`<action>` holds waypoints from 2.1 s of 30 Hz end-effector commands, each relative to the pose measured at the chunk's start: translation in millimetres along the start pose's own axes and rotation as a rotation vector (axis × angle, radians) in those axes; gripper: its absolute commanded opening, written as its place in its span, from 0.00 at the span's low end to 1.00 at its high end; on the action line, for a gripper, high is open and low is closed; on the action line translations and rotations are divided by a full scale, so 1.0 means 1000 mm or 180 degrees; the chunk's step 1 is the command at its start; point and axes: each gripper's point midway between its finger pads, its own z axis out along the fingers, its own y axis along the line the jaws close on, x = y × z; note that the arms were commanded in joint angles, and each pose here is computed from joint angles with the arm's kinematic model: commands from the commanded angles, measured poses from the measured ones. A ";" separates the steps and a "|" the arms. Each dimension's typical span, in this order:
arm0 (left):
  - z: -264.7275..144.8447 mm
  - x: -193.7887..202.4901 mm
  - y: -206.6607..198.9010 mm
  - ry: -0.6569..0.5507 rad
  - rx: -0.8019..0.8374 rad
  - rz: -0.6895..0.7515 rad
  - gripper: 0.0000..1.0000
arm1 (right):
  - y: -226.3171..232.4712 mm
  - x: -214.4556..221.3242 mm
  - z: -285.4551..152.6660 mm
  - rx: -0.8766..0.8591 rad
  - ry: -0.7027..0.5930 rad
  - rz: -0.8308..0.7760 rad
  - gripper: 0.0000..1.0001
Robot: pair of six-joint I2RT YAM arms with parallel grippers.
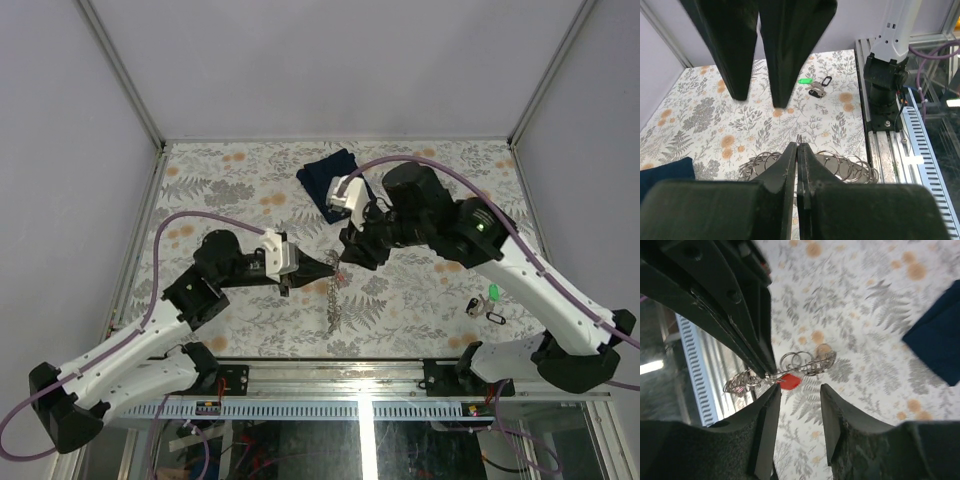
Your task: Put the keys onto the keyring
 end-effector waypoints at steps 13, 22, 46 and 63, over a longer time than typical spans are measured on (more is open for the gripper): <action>-0.046 -0.078 0.024 -0.1994 -0.0884 -0.0287 0.00 | -0.031 -0.044 -0.034 0.0261 -0.1157 0.0373 0.44; -0.044 -0.077 0.024 -0.2013 -0.0847 -0.0276 0.00 | -0.022 -0.037 -0.033 0.0224 -0.1481 0.0271 0.44; -0.028 -0.014 0.051 -0.1008 -0.1253 -0.0517 0.00 | -0.115 0.063 -0.006 0.1992 -0.0614 0.1620 0.64; -0.018 0.007 0.075 -0.0671 -0.1466 -0.0791 0.00 | -0.195 0.183 0.005 0.3145 -0.0219 0.3487 0.94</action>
